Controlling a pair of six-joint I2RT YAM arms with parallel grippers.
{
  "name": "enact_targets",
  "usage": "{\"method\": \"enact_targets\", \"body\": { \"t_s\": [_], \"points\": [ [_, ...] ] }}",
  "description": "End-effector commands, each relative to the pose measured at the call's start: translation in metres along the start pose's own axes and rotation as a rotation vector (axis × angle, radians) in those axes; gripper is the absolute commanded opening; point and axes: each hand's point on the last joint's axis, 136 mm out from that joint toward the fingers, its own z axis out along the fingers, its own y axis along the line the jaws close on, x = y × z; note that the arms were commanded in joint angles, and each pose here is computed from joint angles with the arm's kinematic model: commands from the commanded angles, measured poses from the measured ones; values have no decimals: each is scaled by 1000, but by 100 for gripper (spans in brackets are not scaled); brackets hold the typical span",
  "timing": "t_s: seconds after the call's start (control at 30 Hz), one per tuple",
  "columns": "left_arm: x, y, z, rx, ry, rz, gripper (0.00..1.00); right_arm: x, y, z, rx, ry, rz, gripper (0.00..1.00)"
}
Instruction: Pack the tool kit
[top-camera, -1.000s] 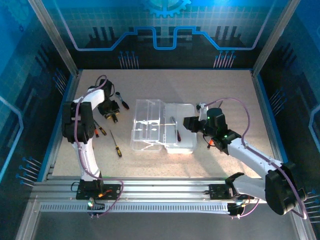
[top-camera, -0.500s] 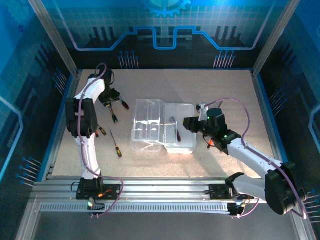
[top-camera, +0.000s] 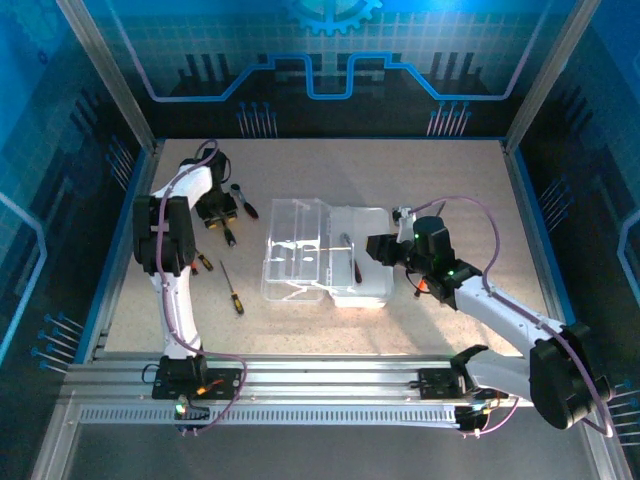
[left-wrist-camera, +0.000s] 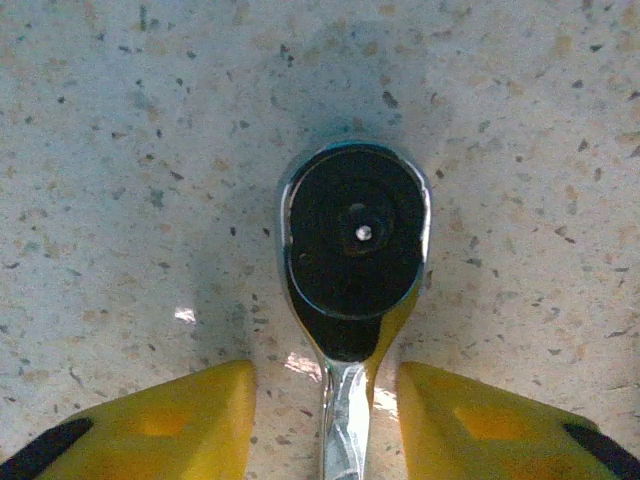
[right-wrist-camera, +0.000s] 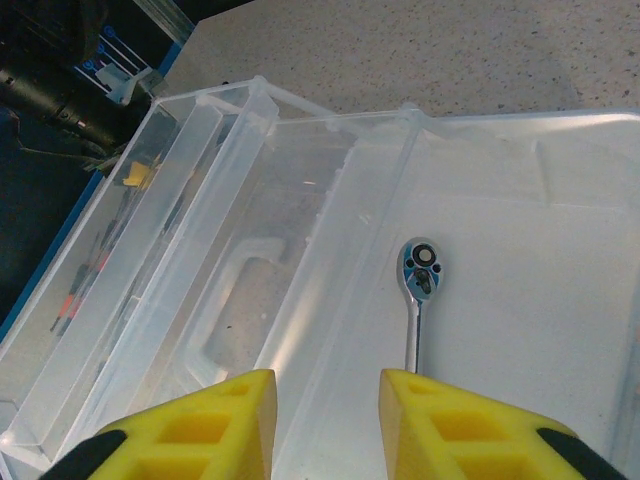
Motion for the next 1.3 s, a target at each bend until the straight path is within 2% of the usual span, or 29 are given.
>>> {"method": "enact_targets", "body": {
  "t_s": [0.0,0.07,0.27,0.4,0.67,1.0,1.27],
  "points": [
    [-9,5,9,-20,-9,28,38,-2,-2,0,-4,-10,4,33],
    [-13,2,13,-16,-10,38,34,-3,-2,-1,-1,-14,3,33],
    [-18,-4,14,8,-19,51,10,-3,-4,-1,7,-16,-1,33],
    [-11,1,10,13,-36,63,1,-3,-2,0,0,-11,0,33],
    [-3,3,-39,100,-122,27,0,-4,-2,-2,0,-17,-2,33],
    [24,3,-114,306,-270,-84,0,-4,5,-2,-35,-15,-12,34],
    [59,-21,-183,523,-363,-61,0,-12,49,-1,-159,74,-87,48]
  ]
}}
